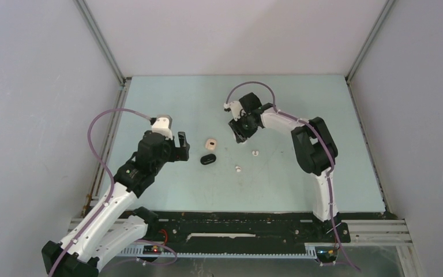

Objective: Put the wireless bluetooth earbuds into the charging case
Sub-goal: Pick up the charging case at the center of the board.

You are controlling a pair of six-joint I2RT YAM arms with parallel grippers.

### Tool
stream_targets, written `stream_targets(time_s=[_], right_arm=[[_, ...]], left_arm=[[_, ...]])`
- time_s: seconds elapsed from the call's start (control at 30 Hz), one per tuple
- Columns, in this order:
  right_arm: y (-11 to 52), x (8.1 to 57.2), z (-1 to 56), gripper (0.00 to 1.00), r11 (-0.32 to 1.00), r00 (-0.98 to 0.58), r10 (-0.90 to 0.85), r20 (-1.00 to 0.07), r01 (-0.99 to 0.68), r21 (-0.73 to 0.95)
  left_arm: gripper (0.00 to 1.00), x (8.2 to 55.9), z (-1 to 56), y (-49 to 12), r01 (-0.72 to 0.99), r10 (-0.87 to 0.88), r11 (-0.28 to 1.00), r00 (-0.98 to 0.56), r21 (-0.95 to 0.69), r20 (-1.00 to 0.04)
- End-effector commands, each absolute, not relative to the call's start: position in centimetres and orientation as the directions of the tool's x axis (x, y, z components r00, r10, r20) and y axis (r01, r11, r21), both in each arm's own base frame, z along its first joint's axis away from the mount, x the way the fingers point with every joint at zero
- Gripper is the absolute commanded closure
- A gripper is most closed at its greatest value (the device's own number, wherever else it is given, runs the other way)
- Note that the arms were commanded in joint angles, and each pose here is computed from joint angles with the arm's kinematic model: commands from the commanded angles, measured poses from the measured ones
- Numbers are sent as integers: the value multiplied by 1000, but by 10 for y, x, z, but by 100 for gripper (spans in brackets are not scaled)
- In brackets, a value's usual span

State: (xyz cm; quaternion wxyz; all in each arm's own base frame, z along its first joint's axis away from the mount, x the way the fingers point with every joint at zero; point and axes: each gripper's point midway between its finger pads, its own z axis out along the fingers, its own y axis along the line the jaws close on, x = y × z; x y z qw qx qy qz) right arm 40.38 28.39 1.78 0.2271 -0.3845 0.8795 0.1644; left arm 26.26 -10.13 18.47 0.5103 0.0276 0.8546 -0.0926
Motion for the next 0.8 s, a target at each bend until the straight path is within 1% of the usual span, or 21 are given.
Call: stream_targets(time_s=[0.0, 0.07, 0.13, 0.17, 0.23, 0.33, 0.43, 0.5, 0.57, 0.67, 0.73, 0.77], right_arm=[[273, 372, 63, 62, 637, -592, -564, -576, -756, 153], [267, 356, 71, 62, 642, -623, -537, -569, -739, 204], [256, 336, 71, 62, 640, -641, -548, -537, -735, 223], [249, 327, 71, 62, 635, -638, -561, -528, -741, 219], [240, 306, 71, 63, 586, -603, -595, -532, -778, 227], [228, 276, 72, 64, 477, -495, -662, -563, -857, 193], [223, 258, 88, 65, 379, -367, -666, -650, -916, 130], [227, 251, 109, 65, 326, -267, -642, -718, -944, 60], [233, 247, 137, 65, 282, -138, -618, -774, -958, -54], [246, 243, 164, 65, 221, 45, -618, -785, -948, -228], [253, 238, 172, 66, 190, 121, -633, -764, -933, -305], [255, 235, 172, 66, 176, 137, -639, -757, -932, -318]], left_arm=[[10, 264, 195, -110, 189, -62, 969, -445, -162, -894], [11, 263, 195, -113, 205, -61, 964, -449, -170, -891], [11, 263, 195, -116, 218, -59, 960, -454, -176, -889], [11, 262, 195, -117, 222, -59, 959, -456, -178, -888], [11, 262, 195, -118, 229, -60, 956, -454, -182, -889], [12, 260, 198, -124, 260, -64, 945, -449, -199, -891], [14, 256, 203, -138, 328, -70, 914, -448, -237, -891], [17, 249, 208, -156, 418, -71, 863, -453, -282, -889], [20, 242, 217, -176, 505, -85, 795, -457, -337, -885], [22, 232, 229, -200, 584, -133, 690, -477, -427, -869], [22, 219, 238, -218, 652, -140, 586, -503, -481, -853], [22, 212, 243, -226, 681, -142, 537, -508, -498, -849]])
